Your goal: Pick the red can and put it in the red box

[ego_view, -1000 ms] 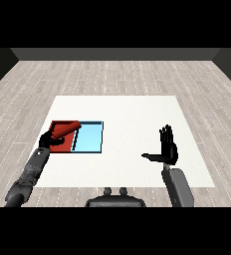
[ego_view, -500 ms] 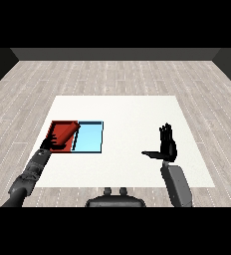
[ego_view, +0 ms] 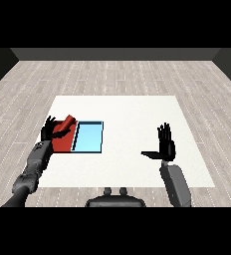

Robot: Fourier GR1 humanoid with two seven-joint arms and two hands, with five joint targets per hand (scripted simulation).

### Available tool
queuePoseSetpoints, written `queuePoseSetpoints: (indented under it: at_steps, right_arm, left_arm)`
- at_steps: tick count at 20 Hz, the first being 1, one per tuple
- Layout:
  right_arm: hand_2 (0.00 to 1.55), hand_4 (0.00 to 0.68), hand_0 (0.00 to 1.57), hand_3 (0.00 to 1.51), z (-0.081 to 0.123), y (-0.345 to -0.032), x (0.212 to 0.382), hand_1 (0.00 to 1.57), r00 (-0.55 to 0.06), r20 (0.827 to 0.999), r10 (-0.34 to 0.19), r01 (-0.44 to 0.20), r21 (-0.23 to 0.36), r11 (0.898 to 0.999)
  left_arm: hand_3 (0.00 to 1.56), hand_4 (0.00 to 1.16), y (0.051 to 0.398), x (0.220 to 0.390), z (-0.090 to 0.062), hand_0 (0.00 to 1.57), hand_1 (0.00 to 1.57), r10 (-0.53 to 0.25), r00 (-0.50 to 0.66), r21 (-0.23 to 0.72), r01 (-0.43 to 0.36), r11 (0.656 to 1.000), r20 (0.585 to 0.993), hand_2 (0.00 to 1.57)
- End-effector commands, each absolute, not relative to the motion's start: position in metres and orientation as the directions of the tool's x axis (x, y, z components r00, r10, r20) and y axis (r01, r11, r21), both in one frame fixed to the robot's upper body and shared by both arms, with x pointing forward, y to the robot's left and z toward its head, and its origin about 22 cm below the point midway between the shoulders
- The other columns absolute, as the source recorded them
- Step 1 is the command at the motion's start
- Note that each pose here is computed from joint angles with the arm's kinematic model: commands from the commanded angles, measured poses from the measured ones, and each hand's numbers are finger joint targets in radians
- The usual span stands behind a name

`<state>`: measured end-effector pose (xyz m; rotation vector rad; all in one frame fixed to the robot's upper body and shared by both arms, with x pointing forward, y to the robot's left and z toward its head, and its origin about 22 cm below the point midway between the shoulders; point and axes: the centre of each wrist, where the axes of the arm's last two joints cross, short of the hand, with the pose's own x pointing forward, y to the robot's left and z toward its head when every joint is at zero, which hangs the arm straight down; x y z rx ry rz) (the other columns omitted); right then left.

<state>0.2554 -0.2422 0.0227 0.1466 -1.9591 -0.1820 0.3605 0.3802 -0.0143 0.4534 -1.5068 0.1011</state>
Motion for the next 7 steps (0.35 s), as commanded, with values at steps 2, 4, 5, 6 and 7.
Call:
queuePoseSetpoints:
  at_steps: [2, 4, 5, 6, 7]
  right_arm:
    - [0.0, 0.0, 0.0, 0.0, 0.016, -0.246, 0.255, 0.0, -0.374, 0.913, -0.163, -0.038, 0.161, 0.986]
    - [0.0, 0.0, 0.0, 0.0, 0.014, -0.242, 0.251, 0.0, -0.379, 0.913, -0.153, -0.028, 0.154, 0.988]
    - [0.0, 0.0, 0.0, 0.0, 0.018, -0.241, 0.253, 0.0, -0.386, 0.907, -0.169, -0.072, 0.153, 0.986]
    - [0.0, 0.0, 0.0, 0.0, 0.015, -0.247, 0.253, 0.0, -0.395, 0.908, -0.143, -0.066, 0.128, 0.99]
    - [0.0, 0.0, 0.0, 0.0, 0.014, -0.254, 0.244, 0.0, -0.397, 0.906, -0.149, -0.074, 0.13, 0.989]
  left_arm:
    - [0.0, 0.0, 0.33, 0.388, 0.007, 0.0, 0.0, 0.146, -0.374, -0.226, -0.181, 0.957, 0.916, 0.0]
    - [0.0, 0.0, 0.309, 0.373, -0.018, 0.0, 0.0, 0.192, -0.436, -0.265, -0.115, 0.957, 0.879, 0.0]
    - [0.0, 0.0, 0.288, 0.372, -0.025, 0.0, 0.0, 0.251, -0.424, -0.302, -0.056, 0.952, 0.87, 0.0]
    - [0.0, 0.0, 0.274, 0.368, -0.027, 0.0, 0.0, 0.239, -0.449, -0.284, -0.035, 0.958, 0.861, 0.0]
    - [0.0, 0.0, 0.274, 0.348, -0.047, 0.0, 0.0, 0.25, -0.423, -0.288, -0.026, 0.957, 0.871, 0.0]
